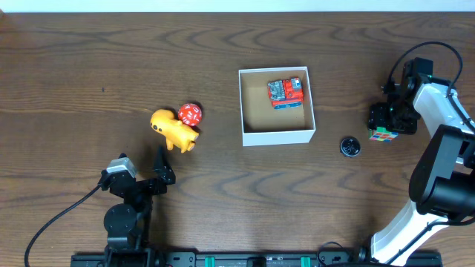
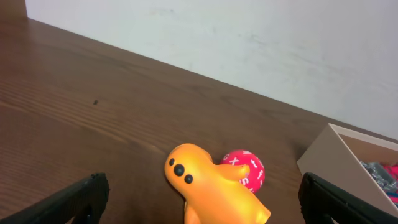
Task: Pack container
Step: 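Lower the right gripper and grasp the Rubik's cube, lift it, then carry the Rubik's cube with the right gripper over the box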
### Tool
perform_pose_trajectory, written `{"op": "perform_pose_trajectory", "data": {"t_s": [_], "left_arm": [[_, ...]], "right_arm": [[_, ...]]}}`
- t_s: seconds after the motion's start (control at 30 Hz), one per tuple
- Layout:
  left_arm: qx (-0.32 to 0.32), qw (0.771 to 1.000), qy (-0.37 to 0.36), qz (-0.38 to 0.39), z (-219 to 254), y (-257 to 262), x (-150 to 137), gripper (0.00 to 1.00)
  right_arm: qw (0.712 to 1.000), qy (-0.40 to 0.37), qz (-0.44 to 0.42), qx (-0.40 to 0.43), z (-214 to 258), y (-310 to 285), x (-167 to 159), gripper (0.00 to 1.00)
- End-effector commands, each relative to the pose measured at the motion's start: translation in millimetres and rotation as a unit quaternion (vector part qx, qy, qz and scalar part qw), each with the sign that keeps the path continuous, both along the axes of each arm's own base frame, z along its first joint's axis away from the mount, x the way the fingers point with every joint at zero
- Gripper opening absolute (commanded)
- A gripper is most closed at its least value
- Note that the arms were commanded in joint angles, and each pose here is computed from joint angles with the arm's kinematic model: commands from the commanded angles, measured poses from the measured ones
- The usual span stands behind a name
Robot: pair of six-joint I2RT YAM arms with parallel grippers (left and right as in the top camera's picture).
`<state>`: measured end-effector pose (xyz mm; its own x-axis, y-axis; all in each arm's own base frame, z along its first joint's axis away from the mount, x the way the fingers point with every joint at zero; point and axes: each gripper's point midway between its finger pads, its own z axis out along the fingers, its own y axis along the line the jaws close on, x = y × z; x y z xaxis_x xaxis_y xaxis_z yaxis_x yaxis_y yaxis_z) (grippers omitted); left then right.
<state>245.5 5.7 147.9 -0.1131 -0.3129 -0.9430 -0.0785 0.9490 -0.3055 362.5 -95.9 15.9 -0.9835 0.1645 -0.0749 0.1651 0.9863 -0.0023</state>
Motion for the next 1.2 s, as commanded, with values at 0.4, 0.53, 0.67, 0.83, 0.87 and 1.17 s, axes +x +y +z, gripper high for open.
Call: {"op": "perform_pose_trajectory", "data": {"t_s": [0.4, 0.53, 0.67, 0.83, 0.87, 1.17], "left_arm": [[0.009, 1.0, 0.029, 0.005, -18.9, 2.6, -1.2, 0.98], [0.009, 1.0, 0.029, 0.005, -18.9, 2.6, -1.2, 0.98], [0.009, 1.0, 0.029, 0.005, -18.9, 2.6, -1.2, 0.98], [0.009, 1.0, 0.029, 0.005, -18.9, 2.6, -1.2, 0.98], [0.009, 1.0, 0.029, 0.005, -18.9, 2.6, -1.2, 0.98], [0.009, 1.0, 0.029, 0.005, -18.9, 2.6, -1.2, 0.98]], "right_arm": [[0.997, -0.035, -0.033, 0.063, 17.4, 23.2, 18.6, 0.44], [0.994, -0.069, -0.023, 0.083, 37.1, 38.5, 40.4, 0.44], [0.991, -0.102, -0.008, 0.082, 61.1, 51.6, 63.5, 0.44], [0.986, -0.148, 0.005, 0.083, 102.5, 73.8, 93.0, 0.44], [0.984, -0.158, 0.008, 0.084, 110.9, 79.6, 98.7, 0.44], [0.959, -0.255, 0.063, 0.107, 174.7, 161.9, 140.2, 0.45]]}}
